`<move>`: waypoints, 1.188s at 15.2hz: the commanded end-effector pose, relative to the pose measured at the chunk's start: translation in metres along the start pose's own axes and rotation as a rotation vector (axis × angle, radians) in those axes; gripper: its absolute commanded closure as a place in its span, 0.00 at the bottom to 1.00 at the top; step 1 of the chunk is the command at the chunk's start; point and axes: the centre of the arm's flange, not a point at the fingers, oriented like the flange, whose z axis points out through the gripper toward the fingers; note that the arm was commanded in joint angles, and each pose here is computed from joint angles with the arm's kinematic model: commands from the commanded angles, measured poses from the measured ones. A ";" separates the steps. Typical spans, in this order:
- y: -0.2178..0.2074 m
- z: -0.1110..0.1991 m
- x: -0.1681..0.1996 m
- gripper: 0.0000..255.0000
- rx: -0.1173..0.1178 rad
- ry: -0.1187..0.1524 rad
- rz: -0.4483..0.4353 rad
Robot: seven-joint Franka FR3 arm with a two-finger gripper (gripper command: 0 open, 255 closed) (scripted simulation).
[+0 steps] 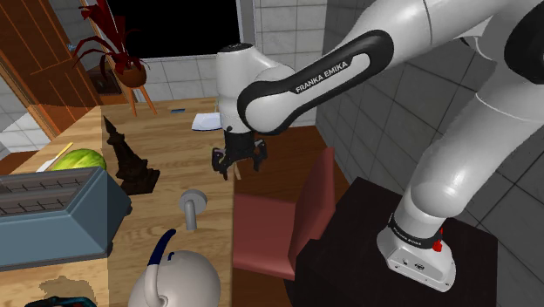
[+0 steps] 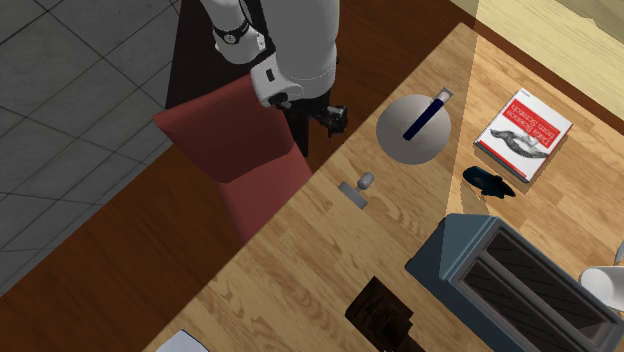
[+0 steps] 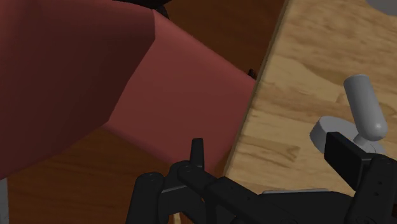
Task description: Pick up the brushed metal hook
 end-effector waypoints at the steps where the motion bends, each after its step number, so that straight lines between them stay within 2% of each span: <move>1: -0.023 0.016 0.005 0.00 0.013 0.002 0.026; 13: -0.151 0.087 0.040 0.00 0.074 0.017 0.165; 18: -0.150 0.108 0.039 0.00 0.074 0.017 0.165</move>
